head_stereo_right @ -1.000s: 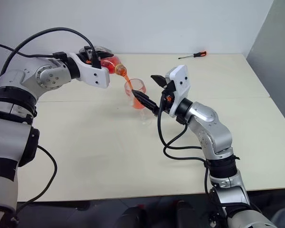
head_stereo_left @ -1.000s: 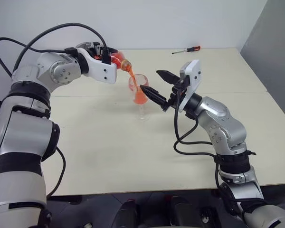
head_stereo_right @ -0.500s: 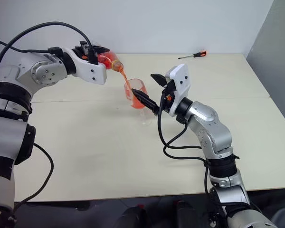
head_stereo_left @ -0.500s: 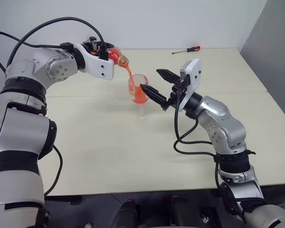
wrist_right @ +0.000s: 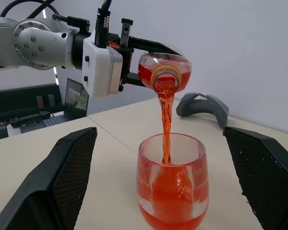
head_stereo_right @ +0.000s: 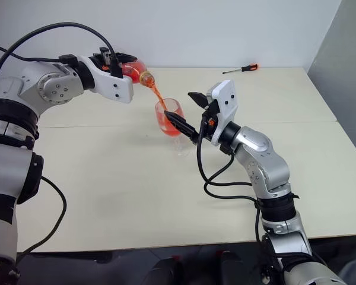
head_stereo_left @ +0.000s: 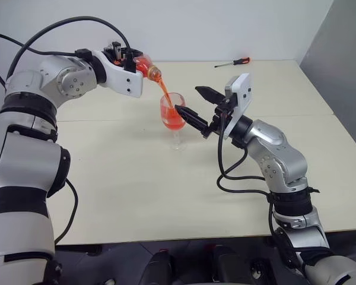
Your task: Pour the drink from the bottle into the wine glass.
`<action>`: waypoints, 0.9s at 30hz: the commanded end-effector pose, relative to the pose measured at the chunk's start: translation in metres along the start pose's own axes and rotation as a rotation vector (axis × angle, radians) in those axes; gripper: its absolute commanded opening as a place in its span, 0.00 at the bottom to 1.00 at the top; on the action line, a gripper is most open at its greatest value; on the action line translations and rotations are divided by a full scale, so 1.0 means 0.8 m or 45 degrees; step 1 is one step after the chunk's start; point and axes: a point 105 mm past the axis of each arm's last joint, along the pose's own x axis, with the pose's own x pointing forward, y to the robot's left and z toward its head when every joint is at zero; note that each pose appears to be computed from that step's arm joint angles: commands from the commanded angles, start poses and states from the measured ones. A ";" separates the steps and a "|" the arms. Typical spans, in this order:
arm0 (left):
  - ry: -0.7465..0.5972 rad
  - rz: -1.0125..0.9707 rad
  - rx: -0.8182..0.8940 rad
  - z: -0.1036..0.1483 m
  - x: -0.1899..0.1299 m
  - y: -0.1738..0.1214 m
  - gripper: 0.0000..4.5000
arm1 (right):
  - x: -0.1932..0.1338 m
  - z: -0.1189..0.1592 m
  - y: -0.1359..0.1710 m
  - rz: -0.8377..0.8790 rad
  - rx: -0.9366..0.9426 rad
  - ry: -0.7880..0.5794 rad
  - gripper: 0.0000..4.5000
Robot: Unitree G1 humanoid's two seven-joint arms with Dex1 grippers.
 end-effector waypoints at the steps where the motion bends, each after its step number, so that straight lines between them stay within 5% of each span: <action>1: 0.020 0.091 0.029 -0.006 -0.007 0.032 0.28 | 0.003 0.023 0.004 0.026 -0.059 -0.073 1.00; 27: 0.005 0.091 0.046 -0.004 -0.009 0.034 0.28 | 0.003 0.022 0.009 0.039 -0.068 -0.076 1.00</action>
